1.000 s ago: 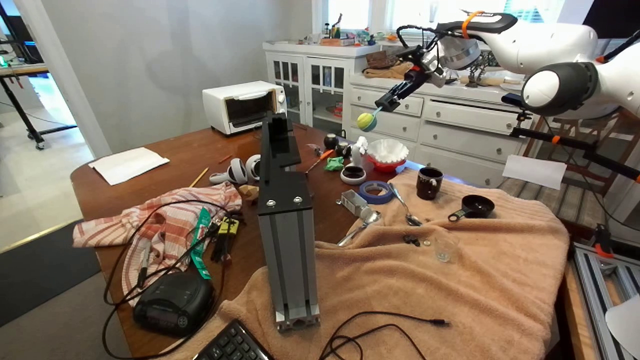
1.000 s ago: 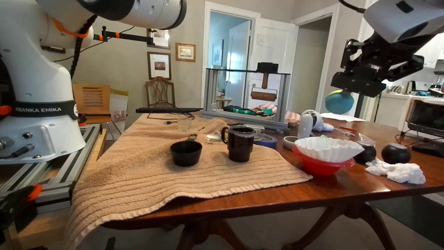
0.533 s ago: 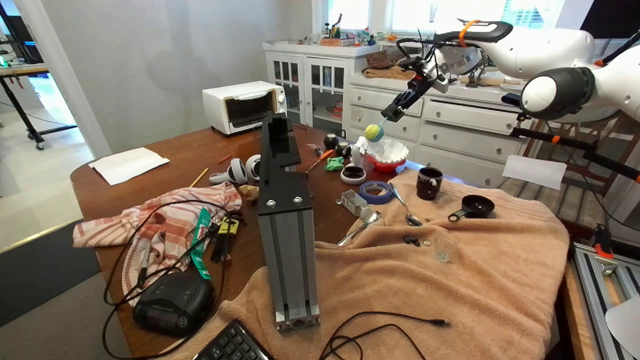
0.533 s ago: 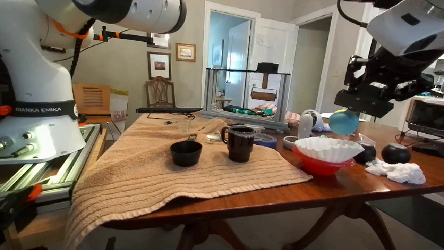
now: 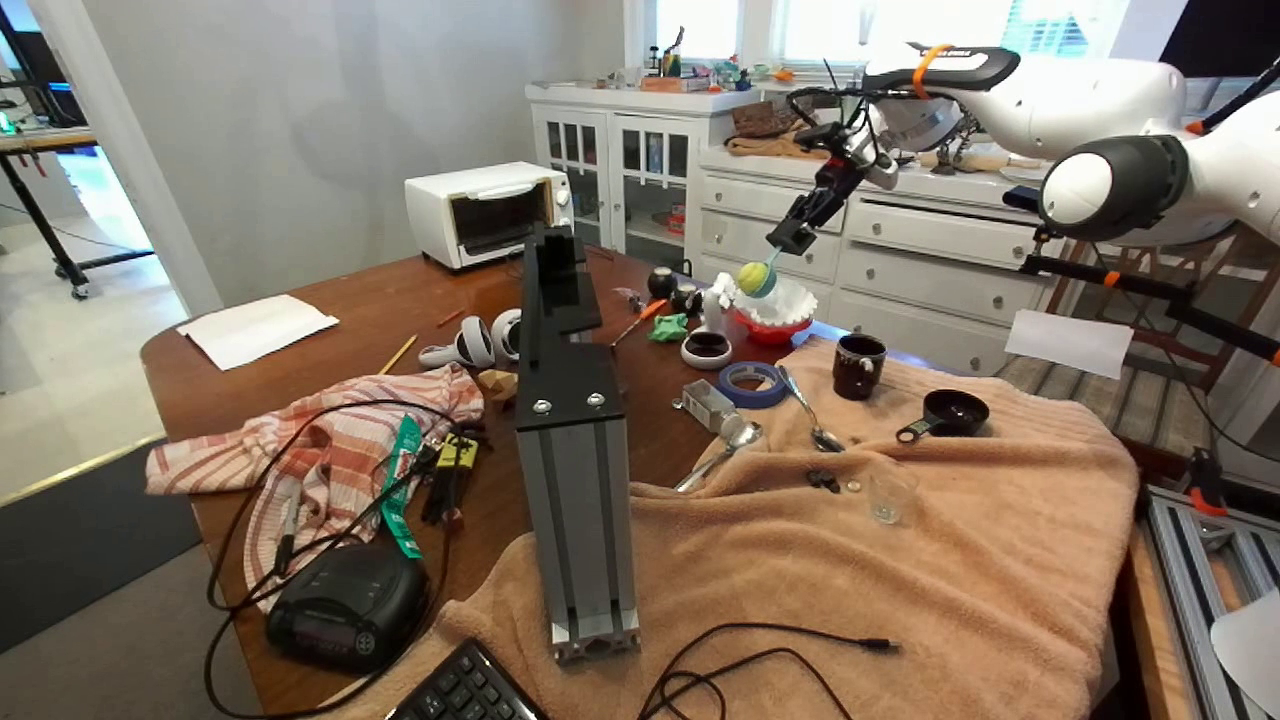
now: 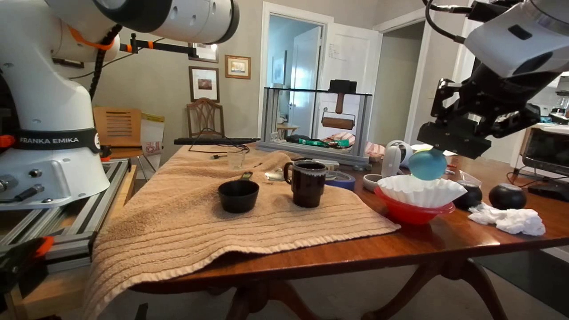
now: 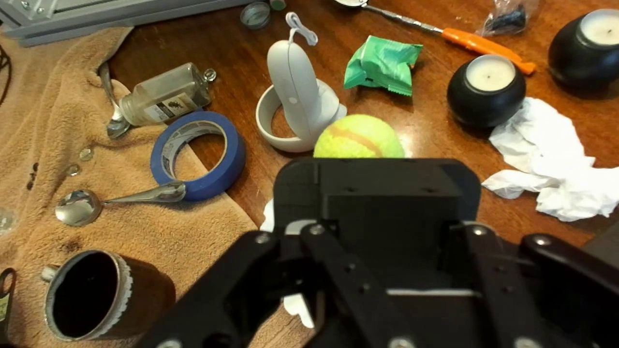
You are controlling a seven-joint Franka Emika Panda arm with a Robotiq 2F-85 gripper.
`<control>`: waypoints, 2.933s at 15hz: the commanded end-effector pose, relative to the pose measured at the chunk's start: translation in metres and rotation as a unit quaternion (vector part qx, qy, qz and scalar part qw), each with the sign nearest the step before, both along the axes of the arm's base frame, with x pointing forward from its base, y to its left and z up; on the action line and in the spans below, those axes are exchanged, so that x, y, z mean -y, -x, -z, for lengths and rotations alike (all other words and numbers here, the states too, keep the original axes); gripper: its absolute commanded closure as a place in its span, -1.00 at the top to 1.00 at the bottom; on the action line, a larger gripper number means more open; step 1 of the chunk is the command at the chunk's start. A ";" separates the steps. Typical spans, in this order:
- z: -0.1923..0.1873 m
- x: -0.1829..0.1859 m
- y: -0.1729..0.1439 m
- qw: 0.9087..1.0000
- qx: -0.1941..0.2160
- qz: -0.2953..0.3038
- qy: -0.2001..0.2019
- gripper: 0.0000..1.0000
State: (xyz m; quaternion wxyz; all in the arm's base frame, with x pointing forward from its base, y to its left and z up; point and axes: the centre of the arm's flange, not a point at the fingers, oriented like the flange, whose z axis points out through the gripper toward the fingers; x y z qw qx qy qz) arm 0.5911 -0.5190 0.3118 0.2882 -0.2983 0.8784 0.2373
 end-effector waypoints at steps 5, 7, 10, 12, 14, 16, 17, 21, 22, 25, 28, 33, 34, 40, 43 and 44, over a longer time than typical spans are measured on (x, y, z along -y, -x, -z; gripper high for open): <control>0.002 0.003 0.003 1.000 -0.008 0.001 0.008 -0.06; 0.002 0.004 0.004 1.000 -0.008 0.001 0.009 -0.06; 0.004 0.004 0.004 1.000 -0.017 -0.002 0.010 -0.56; 0.008 0.008 0.006 1.000 -0.023 0.001 0.019 -0.56; 0.010 0.013 0.009 0.999 -0.031 0.006 0.025 -0.56; 0.013 0.017 0.013 0.999 -0.038 0.007 0.033 -0.56; 0.014 0.019 0.015 0.998 -0.041 0.005 0.037 -0.56; 0.014 0.022 0.024 0.997 -0.057 -0.006 0.056 -0.56; 0.015 0.021 0.026 0.996 -0.060 -0.012 0.057 -0.56; 0.014 0.015 0.032 0.995 -0.065 -0.042 0.059 -0.56; 0.010 0.006 0.038 0.994 -0.066 -0.069 0.060 -0.56; 0.006 -0.015 0.040 0.991 -0.027 -0.113 0.064 -0.56; 0.005 -0.019 0.039 0.990 -0.020 -0.120 0.066 -0.56; 0.012 -0.041 0.030 0.979 0.041 -0.171 0.102 -0.56; 0.012 -0.043 0.020 0.972 0.068 -0.187 0.127 -0.56; 0.011 -0.043 0.017 0.969 0.075 -0.190 0.137 -0.56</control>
